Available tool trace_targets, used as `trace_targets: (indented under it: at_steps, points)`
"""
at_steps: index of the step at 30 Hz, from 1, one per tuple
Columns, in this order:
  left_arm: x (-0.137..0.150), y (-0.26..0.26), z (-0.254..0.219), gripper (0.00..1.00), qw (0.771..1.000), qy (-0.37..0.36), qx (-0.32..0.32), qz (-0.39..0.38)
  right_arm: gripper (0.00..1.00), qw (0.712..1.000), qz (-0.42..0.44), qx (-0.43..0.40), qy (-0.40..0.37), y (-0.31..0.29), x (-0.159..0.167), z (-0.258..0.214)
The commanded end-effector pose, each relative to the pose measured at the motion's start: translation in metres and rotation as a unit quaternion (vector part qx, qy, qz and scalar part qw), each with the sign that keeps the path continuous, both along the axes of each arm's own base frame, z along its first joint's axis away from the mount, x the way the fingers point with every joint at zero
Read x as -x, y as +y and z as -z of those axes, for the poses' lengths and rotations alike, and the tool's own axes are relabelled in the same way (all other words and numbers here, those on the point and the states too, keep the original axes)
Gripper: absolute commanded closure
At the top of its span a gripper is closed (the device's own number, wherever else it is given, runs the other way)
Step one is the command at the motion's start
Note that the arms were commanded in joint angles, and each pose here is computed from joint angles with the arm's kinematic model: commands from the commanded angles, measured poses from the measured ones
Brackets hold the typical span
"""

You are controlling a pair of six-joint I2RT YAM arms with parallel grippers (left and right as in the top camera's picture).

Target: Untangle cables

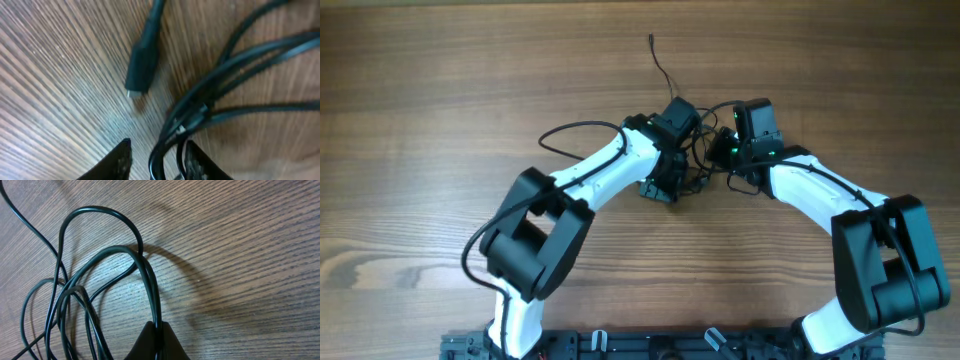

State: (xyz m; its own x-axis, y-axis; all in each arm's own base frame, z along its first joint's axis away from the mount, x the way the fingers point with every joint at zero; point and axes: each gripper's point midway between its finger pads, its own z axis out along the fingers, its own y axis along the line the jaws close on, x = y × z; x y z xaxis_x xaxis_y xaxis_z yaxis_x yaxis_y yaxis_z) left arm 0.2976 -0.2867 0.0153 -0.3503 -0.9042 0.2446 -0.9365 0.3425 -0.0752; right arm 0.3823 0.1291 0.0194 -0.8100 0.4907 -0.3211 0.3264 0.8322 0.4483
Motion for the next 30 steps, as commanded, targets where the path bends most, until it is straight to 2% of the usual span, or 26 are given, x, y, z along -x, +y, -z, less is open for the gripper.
trace_targets:
  at_steps: [1,2,3,4,5,7,8,9,10,11,13,14,16,17,19,21,23,24,26,29,30]
  points:
    - [0.003,0.008,0.016,0.85,1.0,0.006,-0.027,0.003,0.96,1.0,-0.012,-0.004,0.001,0.003,0.002,0.0]
    - [0.002,0.01,0.016,0.96,0.999,0.0,-0.034,0.017,0.96,1.0,-0.02,-0.002,0.0,0.004,0.002,0.0]
    - [0.0,0.02,0.017,0.96,0.997,-0.013,-0.054,0.045,0.96,0.999,-0.047,0.004,-0.006,0.006,0.003,0.0]
    - [0.006,0.041,0.012,0.96,0.996,0.011,-0.077,0.038,0.95,0.998,-0.065,0.018,-0.006,0.0,0.005,0.001]
    - [0.008,0.058,0.004,0.96,0.995,0.023,-0.091,0.04,0.91,0.998,-0.064,-0.005,0.003,-0.003,0.006,0.001]
    - [0.002,0.082,-0.018,0.96,0.993,0.01,-0.094,0.074,0.78,0.991,-0.09,-0.103,-0.004,-0.001,0.002,-0.014]
    - [-0.001,0.085,-0.025,0.96,0.993,-0.001,-0.089,0.081,0.45,0.97,-0.172,-0.165,-0.051,0.012,0.002,-0.037]
    - [-0.004,0.085,-0.031,0.96,0.993,-0.01,-0.085,0.08,0.16,0.95,-0.228,-0.197,-0.08,0.022,0.007,-0.052]
    - [-0.01,0.084,-0.037,0.96,0.994,-0.025,-0.079,0.077,0.0,0.92,-0.294,-0.232,-0.114,0.033,0.018,-0.068]
    - [-0.016,0.084,-0.042,0.96,0.994,-0.041,-0.076,0.074,0.0,0.882,-0.36,-0.272,-0.14,0.046,0.037,-0.083]
    - [-0.02,0.081,-0.043,0.96,0.995,-0.047,-0.066,0.057,0.0,0.825,-0.429,-0.323,-0.179,0.062,0.059,-0.105]
    - [-0.019,0.08,-0.043,0.96,0.996,-0.041,-0.062,0.041,0.0,0.803,-0.457,-0.325,-0.2,0.069,0.066,-0.11]
    - [-0.016,0.076,-0.043,0.96,0.998,-0.028,-0.051,0.013,0.0,0.779,-0.497,-0.306,-0.231,0.081,0.073,-0.11]
    - [-0.015,0.075,-0.044,0.96,0.999,-0.025,-0.047,0.013,0.02,0.784,-0.508,-0.273,-0.228,0.09,0.074,-0.099]
    - [-0.014,0.072,-0.049,0.96,0.999,-0.026,-0.036,0.015,0.15,0.835,-0.493,-0.166,-0.178,0.097,0.065,-0.06]
    - [-0.016,0.072,-0.057,0.96,0.999,-0.037,-0.03,0.013,0.3,0.849,-0.491,-0.125,-0.15,0.109,0.069,-0.046]
    - [-0.019,0.073,-0.074,0.96,0.998,-0.059,-0.017,0.02,0.31,0.89,-0.437,-0.067,-0.109,0.104,0.06,-0.027]
    - [-0.019,0.075,-0.088,0.96,0.996,-0.079,-0.011,0.04,0.31,0.933,-0.35,-0.043,-0.067,0.089,0.047,-0.016]
    - [-0.015,0.081,-0.119,0.96,0.989,-0.116,0.014,0.09,0.34,0.972,-0.234,-0.03,-0.014,0.06,0.036,-0.005]
    - [-0.01,0.081,-0.167,0.96,0.96,-0.187,0.086,0.189,0.35,0.988,-0.154,-0.022,0.014,0.031,0.028,0.002]
    - [-0.004,0.076,-0.184,0.96,0.938,-0.214,0.125,0.242,0.35,0.993,-0.117,-0.015,0.022,0.016,0.023,0.004]
